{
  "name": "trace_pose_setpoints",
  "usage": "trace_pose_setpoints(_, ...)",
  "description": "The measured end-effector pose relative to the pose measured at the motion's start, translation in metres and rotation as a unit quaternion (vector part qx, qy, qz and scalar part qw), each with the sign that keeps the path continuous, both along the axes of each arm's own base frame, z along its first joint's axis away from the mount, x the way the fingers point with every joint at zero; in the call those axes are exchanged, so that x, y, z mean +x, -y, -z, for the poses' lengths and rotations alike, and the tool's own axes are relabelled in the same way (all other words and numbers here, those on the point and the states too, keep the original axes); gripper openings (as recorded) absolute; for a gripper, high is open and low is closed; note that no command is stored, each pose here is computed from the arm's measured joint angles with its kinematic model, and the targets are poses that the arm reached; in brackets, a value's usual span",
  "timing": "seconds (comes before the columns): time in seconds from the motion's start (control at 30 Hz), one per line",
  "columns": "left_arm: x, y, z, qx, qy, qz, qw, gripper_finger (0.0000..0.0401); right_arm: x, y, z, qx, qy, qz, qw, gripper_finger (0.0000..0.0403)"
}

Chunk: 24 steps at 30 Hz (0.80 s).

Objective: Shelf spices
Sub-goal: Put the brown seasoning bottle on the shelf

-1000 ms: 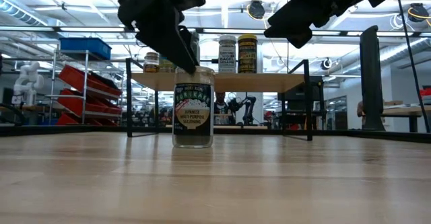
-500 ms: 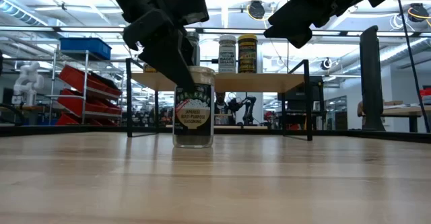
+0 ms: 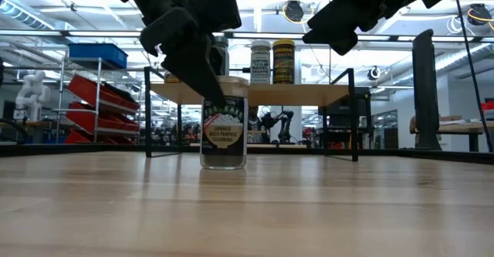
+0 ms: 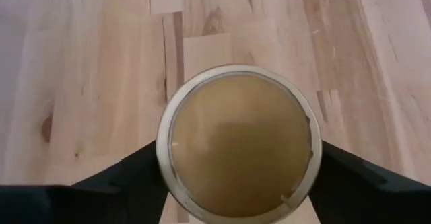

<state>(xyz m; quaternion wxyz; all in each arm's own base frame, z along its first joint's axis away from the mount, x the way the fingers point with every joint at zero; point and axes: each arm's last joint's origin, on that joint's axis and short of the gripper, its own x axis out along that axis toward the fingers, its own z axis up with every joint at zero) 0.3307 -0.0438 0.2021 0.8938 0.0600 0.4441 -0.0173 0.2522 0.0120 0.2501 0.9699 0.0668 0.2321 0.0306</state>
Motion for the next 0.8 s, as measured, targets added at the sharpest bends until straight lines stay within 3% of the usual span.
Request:
trace_pose_setpoints(0.3, -0.001, 0.000, -0.003, -0.001, 0.003, 0.000, 1.000, 0.0293, 0.000, 0.000, 0.000, -0.010, 0.001, -0.005, 1.000, 0.0167)
trace_pose_setpoints(0.63, -0.010, 0.002, -0.027, -0.016, 0.044, -0.006, 0.999, 0.0294, 0.000, -0.001, 0.000, 0.003, 0.000, 0.002, 1.000, 0.0167)
trace_pose_setpoints(0.8, -0.015, 0.001, -0.043, -0.021, 0.076, -0.007, 0.997, 0.0295, 0.005, -0.009, 0.000, -0.002, 0.017, -0.004, 1.000, 0.0202)
